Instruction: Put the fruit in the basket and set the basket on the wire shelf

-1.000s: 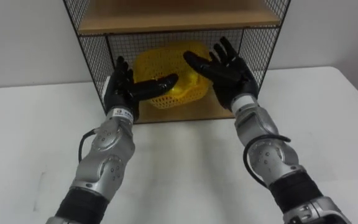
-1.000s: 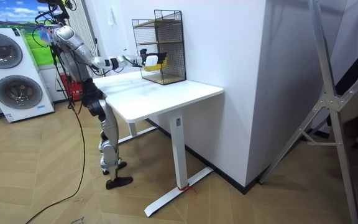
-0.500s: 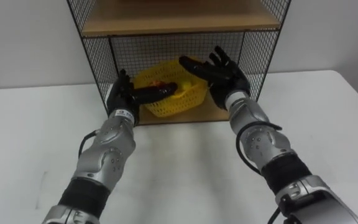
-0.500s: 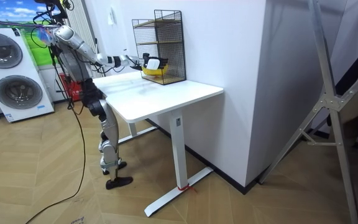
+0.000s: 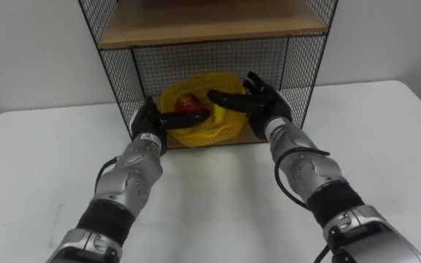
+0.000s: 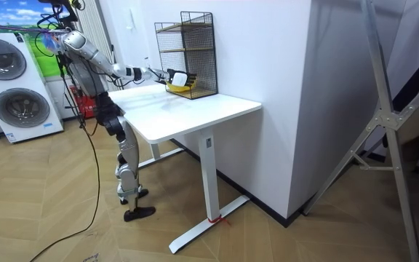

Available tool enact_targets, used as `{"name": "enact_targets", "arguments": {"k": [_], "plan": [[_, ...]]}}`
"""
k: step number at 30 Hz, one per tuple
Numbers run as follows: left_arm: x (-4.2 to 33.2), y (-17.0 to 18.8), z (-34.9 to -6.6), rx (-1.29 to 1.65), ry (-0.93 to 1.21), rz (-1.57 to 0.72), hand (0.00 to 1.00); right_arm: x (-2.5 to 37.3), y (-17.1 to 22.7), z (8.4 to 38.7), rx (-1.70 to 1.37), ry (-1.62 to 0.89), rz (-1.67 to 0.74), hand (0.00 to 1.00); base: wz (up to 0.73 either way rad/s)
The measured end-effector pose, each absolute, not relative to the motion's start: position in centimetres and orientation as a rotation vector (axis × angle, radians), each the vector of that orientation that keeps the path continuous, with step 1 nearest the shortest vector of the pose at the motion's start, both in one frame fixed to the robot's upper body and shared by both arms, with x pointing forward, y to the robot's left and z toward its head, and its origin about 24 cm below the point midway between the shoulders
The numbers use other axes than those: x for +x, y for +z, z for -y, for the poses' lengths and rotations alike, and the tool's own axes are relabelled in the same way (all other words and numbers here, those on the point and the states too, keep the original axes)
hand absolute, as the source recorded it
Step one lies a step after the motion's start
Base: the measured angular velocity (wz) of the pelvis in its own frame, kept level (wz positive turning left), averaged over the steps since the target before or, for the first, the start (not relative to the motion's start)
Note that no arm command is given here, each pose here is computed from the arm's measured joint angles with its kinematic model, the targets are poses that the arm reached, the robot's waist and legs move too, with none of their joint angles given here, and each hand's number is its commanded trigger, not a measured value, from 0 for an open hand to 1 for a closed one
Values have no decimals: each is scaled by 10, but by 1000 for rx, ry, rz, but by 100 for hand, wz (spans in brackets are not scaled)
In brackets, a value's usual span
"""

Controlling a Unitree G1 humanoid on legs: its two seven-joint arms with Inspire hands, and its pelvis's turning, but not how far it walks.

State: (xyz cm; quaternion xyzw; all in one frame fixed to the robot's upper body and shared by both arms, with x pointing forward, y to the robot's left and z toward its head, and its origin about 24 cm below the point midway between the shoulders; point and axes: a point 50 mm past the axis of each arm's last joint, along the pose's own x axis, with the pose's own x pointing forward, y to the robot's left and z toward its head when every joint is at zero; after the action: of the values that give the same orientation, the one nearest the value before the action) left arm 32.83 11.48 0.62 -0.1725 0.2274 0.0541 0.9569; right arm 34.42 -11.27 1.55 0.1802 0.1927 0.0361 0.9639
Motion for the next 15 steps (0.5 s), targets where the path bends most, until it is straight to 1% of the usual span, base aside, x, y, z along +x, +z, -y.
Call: {"name": "enact_targets", "arguments": {"k": [11,15], "plan": [[326,0,-119,-346,90,-479,0,332,-3,119,352,81,-443,0,-2],[327,1,-125,-333,93,-473,0,326,-12,124,353,85,-472,0,0]]}}
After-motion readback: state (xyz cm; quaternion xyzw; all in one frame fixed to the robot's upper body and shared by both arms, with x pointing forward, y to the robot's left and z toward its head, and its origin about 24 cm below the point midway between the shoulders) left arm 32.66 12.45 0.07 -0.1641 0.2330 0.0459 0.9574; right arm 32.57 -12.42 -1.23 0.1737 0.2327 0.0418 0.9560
